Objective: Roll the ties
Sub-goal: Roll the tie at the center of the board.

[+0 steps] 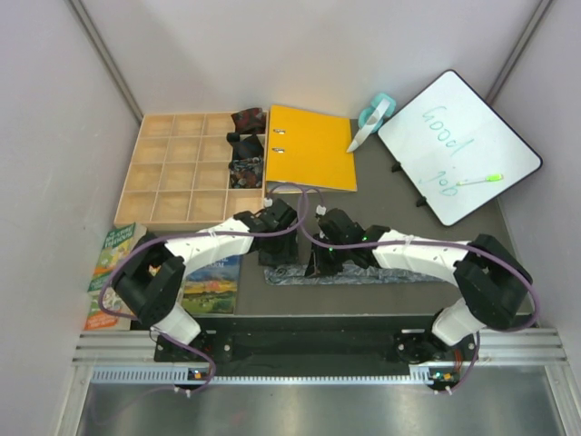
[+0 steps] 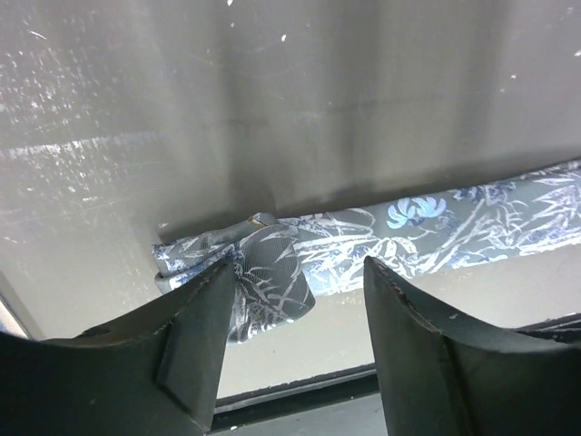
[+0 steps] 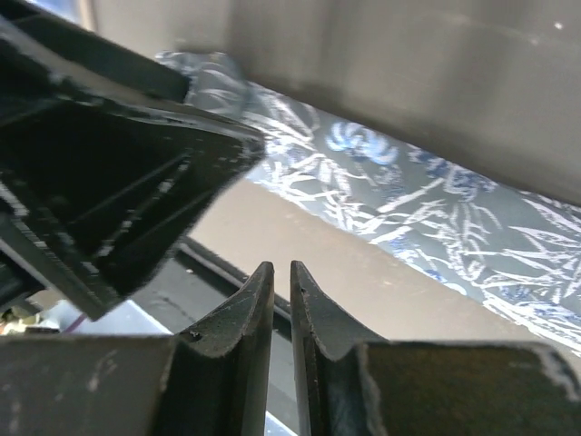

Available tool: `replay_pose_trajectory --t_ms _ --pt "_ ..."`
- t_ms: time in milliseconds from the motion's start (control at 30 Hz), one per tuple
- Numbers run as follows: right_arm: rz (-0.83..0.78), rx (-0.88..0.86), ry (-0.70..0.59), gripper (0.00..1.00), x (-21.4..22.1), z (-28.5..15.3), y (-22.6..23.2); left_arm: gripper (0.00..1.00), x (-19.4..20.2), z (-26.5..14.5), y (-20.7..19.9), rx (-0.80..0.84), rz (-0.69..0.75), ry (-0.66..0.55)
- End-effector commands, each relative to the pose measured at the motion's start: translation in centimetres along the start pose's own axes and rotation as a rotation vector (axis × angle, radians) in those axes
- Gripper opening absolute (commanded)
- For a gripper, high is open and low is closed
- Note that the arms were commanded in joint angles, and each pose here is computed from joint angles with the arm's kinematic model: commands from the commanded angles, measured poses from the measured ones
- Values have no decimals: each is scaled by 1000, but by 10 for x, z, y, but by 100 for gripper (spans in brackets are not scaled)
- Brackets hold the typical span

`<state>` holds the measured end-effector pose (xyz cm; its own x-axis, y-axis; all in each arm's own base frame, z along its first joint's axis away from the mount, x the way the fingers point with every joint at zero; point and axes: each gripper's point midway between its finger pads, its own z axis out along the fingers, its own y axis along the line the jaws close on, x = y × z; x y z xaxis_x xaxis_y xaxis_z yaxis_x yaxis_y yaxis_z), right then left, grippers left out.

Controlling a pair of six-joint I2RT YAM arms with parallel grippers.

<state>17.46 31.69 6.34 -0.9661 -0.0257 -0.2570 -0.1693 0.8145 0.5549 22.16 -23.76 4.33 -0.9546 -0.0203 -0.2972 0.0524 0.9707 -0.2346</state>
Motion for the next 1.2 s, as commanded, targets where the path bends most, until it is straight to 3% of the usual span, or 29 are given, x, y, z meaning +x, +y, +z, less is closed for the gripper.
replay_pose_trajectory --t_ms 0,267,800,1167 --pt "-49 -136 -95 14 -25 -21 37 66 -10 -22 -6 18 11 -42" --pt "-70 -185 -108 13 -35 -28 57 69 -22 -64 1 10 10 -133" --pt "-105 -294 -45 13 -54 -11 110 62 -16 -105 66 -101 -64 -277" --pt "-80 -278 24 11 -44 31 112 61 2 -94 79 -15 -151 -249"
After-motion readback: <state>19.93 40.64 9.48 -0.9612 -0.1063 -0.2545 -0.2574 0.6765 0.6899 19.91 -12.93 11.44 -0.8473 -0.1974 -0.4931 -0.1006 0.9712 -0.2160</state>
